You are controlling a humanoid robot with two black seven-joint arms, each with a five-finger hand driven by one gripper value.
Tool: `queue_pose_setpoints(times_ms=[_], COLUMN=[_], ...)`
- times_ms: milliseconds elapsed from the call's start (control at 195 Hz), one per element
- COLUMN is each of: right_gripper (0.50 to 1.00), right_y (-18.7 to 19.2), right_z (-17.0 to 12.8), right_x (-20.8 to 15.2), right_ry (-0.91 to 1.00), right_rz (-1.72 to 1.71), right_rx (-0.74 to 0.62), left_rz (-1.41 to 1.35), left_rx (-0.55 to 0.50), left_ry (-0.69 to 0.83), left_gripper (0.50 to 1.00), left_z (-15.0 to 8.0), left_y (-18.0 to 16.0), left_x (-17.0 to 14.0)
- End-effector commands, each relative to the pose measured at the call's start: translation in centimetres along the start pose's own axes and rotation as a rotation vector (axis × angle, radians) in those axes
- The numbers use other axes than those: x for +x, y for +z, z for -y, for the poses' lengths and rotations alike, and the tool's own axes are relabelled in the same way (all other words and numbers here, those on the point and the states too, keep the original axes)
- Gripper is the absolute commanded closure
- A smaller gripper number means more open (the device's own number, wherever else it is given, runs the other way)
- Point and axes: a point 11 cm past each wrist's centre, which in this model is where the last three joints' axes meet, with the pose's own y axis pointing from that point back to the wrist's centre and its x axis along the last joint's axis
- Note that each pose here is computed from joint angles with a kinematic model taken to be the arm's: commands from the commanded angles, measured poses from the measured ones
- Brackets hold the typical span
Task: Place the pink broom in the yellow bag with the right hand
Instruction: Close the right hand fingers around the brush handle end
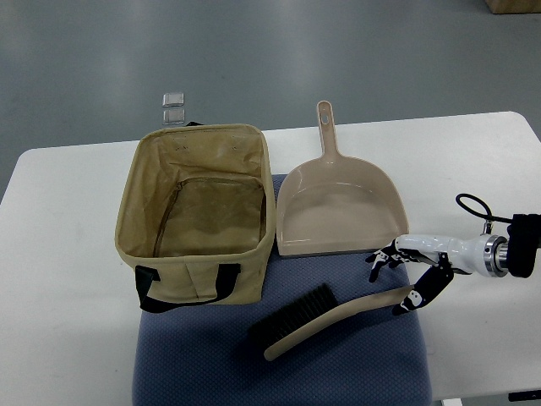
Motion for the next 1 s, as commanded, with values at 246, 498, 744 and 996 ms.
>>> queue_pose_setpoints(times_ms=[246,498,744,996], right_gripper=[0.638,0.799,0.805,0.805], right_y=[1.0,1.2,1.5,1.9], right_z=[1.0,1.1,1.4,1.5], right_x=[-1.0,-1.1,-1.6,-2.1], right_ry=[-0.011,-0.013,-0.019,-0.03], right_rz=[0.008,-0.009,-0.018,-0.018], right_rx=[-0.015,-0.023,-0.028,-0.036], left_rz=[0.0,0.0,0.0,0.0], left_rx=[0.002,0.002,0.002,0.002], left_ry=[-0.003,-0.002,-0.002,-0.003], left_gripper=[0.5,0.5,0.5,0.5], left_z=[0.0,0.0,0.0,0.0], left_y=[-0.1,-0.1,-0.1,-0.1], left_x=[-0.1,0.0,0.0,-0.1])
